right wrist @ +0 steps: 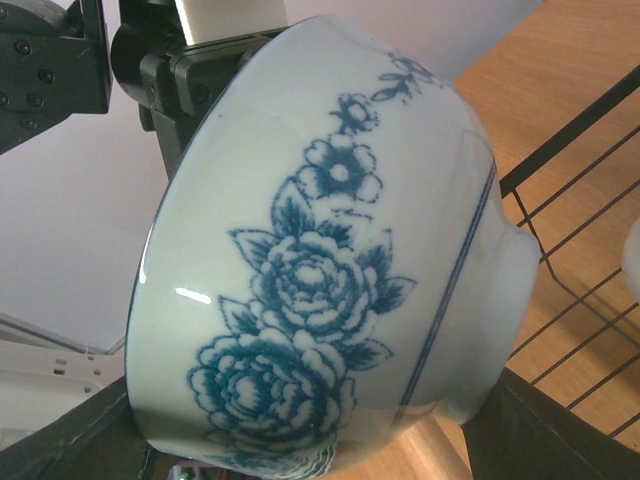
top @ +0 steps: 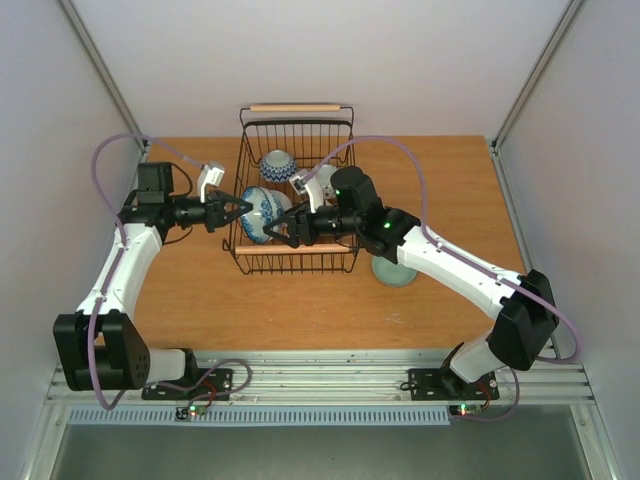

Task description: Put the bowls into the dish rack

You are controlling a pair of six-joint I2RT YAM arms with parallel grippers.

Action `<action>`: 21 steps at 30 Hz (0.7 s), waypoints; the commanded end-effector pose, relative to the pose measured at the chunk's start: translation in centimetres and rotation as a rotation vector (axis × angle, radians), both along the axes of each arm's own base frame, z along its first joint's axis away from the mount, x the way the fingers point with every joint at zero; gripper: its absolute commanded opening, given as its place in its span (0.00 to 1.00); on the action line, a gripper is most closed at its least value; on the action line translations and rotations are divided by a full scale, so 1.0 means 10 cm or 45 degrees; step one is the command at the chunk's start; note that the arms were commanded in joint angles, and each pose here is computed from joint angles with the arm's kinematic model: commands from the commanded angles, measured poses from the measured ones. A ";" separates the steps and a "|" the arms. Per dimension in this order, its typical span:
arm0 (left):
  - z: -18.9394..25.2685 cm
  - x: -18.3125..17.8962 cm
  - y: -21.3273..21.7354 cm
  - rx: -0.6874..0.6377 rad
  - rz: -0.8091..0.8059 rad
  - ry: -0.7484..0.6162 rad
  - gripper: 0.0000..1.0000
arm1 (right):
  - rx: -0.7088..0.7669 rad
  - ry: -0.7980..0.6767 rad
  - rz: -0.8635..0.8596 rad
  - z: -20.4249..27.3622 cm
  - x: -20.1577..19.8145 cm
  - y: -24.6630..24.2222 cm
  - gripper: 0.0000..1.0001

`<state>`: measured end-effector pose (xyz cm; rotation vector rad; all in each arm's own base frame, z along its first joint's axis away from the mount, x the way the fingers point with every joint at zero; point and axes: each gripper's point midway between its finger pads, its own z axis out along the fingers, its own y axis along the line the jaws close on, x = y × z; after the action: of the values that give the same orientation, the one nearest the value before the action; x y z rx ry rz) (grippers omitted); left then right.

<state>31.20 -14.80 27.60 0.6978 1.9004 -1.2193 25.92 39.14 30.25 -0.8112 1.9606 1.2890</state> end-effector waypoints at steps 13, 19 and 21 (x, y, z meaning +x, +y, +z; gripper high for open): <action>0.11 0.25 0.20 0.143 0.293 -0.153 0.77 | -0.207 -0.210 -0.163 0.09 0.30 -0.13 0.01; 0.08 0.41 0.39 0.229 0.484 -0.190 0.89 | -0.461 -0.278 -0.316 0.05 0.62 -0.28 0.01; 0.07 0.43 0.41 0.232 0.502 -0.180 0.90 | -0.561 -0.269 -0.325 -0.06 0.72 -0.29 0.01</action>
<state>34.02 -11.96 27.68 0.5196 1.9567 -0.8553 30.79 37.56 29.87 -0.8056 2.0796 0.8365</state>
